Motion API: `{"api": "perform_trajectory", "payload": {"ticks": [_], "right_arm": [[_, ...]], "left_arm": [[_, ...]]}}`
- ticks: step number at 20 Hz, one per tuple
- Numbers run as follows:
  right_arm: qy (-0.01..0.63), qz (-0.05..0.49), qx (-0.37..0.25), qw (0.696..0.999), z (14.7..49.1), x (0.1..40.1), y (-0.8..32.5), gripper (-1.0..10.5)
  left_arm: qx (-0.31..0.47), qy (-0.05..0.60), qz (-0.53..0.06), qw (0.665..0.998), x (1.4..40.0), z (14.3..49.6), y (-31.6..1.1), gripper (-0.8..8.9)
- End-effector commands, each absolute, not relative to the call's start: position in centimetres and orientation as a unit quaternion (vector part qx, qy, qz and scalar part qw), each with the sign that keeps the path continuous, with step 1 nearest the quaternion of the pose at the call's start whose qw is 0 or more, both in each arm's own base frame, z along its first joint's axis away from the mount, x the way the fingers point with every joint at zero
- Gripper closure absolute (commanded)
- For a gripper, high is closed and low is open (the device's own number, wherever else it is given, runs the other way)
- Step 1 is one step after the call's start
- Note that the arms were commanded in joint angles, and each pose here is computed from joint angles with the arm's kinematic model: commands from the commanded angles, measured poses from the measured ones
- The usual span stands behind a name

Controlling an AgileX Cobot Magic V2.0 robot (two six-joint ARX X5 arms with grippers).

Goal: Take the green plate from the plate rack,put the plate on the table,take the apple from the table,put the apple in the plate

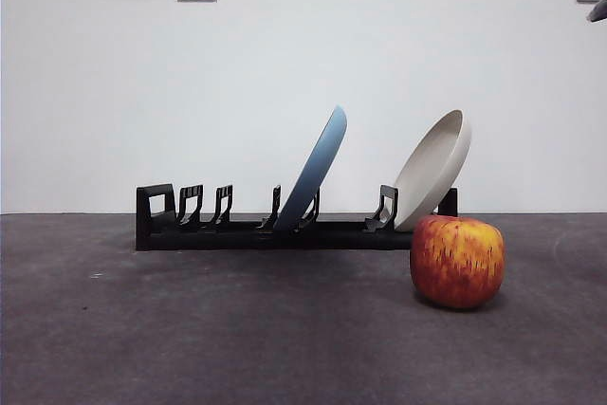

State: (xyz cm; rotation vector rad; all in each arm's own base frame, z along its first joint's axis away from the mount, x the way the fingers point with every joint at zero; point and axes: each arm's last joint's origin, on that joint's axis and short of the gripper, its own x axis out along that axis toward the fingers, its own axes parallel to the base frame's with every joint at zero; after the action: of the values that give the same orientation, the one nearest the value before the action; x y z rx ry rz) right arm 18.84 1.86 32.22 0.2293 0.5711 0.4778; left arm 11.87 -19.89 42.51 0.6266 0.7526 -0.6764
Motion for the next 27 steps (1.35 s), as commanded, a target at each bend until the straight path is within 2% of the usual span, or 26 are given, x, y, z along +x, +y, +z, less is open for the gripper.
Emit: {"api": "perform_trajectory", "payload": {"ticks": [1, 8, 14, 17, 18, 19, 21, 22, 24, 27], "right_arm": [[0.275, 0.233, 0.106, 0.927, 32.4, 18.9, 1.9, 6.0], [0.275, 0.233, 0.107, 0.927, 32.4, 18.9, 1.9, 6.0], [0.275, 0.233, 0.107, 0.927, 32.4, 18.9, 1.9, 6.0], [0.275, 0.233, 0.107, 0.927, 32.4, 18.9, 1.9, 6.0], [0.275, 0.233, 0.107, 0.927, 32.4, 18.9, 1.9, 6.0], [0.275, 0.234, 0.107, 0.926, 32.4, 18.9, 1.9, 6.0], [0.275, 0.236, 0.108, 0.926, 32.4, 18.8, 1.9, 6.0], [0.275, 0.238, 0.108, 0.925, 32.4, 18.8, 1.9, 6.0], [0.277, 0.242, 0.106, 0.924, 32.3, 18.9, 2.1, 5.9], [0.279, 0.254, 0.102, 0.920, 32.4, 19.0, 2.7, 3.8]], "left_arm": [[0.301, 0.359, -0.318, 0.824, 12.2, 39.6, -21.7, 8.22], [0.335, 0.369, -0.327, 0.803, 14.0, 28.0, -25.3, 8.22], [0.423, 0.402, -0.337, 0.739, 15.5, 19.7, -28.2, 8.22], [0.438, 0.405, -0.342, 0.726, 16.2, 17.0, -29.5, 8.21], [0.438, 0.406, -0.342, 0.726, 16.2, 16.7, -29.6, 8.04], [0.437, 0.404, -0.342, 0.727, 16.2, 16.7, -29.6, 7.20], [0.430, 0.401, -0.337, 0.735, 16.3, 17.0, -29.6, 4.09], [0.424, 0.399, -0.331, 0.743, 16.6, 17.5, -29.4, 3.73], [0.401, 0.395, -0.316, 0.764, 16.9, 19.1, -29.0, 3.73], [0.345, 0.359, -0.313, 0.809, 16.8, 24.0, -27.9, 3.74]]}}
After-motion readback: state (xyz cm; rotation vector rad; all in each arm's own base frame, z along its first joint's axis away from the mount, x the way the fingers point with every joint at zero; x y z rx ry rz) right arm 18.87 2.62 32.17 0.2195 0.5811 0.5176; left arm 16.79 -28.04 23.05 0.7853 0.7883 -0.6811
